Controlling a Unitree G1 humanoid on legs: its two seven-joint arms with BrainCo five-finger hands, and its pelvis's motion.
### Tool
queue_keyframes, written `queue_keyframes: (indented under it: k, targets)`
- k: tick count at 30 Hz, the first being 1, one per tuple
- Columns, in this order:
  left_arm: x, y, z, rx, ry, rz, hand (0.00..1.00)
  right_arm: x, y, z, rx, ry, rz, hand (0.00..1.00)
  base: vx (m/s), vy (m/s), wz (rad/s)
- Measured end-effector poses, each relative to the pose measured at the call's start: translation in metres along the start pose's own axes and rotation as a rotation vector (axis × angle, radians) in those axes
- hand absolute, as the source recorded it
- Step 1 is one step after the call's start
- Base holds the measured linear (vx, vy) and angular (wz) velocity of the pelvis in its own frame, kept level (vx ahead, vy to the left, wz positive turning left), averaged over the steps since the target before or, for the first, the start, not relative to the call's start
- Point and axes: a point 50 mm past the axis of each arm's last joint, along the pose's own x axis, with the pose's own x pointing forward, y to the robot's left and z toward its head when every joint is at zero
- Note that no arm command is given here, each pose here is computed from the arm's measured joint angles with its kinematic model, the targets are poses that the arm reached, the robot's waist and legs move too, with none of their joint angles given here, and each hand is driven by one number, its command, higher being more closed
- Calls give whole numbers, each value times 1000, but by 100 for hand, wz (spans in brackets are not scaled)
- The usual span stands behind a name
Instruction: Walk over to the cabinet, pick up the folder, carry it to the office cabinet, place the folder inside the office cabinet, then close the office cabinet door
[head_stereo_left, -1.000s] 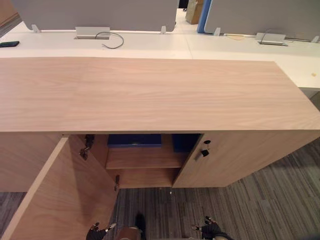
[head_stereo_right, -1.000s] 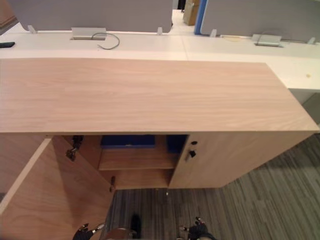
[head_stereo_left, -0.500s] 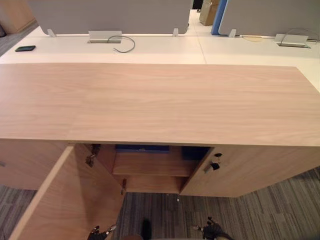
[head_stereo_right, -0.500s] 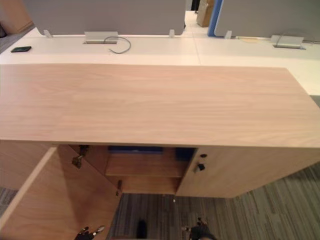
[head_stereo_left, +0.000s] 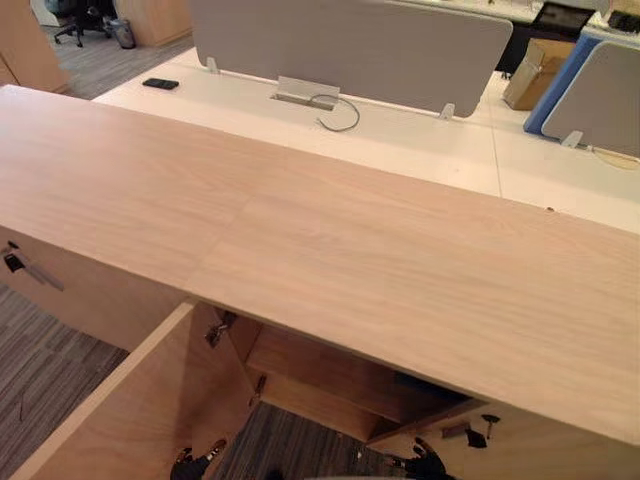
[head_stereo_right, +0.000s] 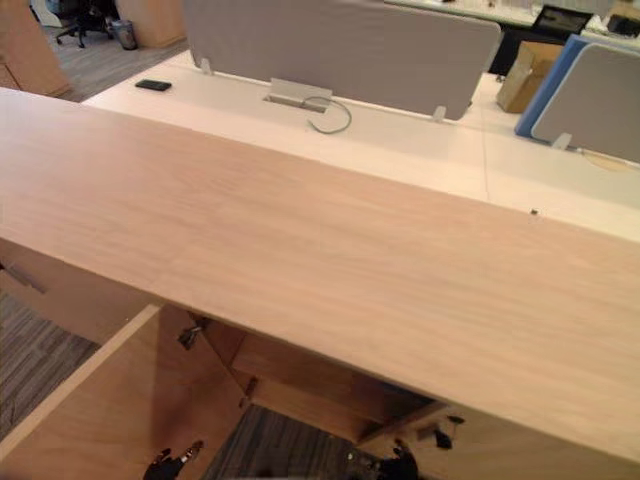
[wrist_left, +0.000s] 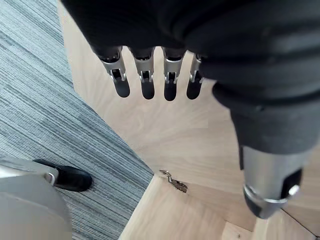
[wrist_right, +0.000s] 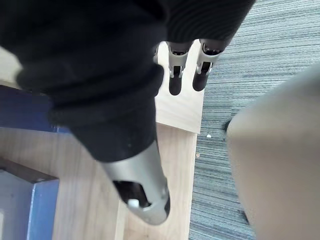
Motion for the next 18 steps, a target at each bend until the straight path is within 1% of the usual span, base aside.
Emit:
queue_keyframes:
  k: [3, 10, 15, 18]
  targets:
    - [-2, -20, 2, 31, -10, -62, 0, 1, -3, -6, 19, 38, -10, 0, 89, 3, 8]
    - [-1, -21, 3, 101, -13, -85, 0, 2, -3, -4, 11, 28, -6, 0, -43, -1, 12]
    - [0, -23, 6, 119, -26, -95, 0, 2, -5, -3, 5, 28, -8, 0, -117, -16, 30]
    - [0, -24, 9, 136, -36, -103, 0, 3, -2, 0, -36, 16, 8, 0, -120, -10, 27]
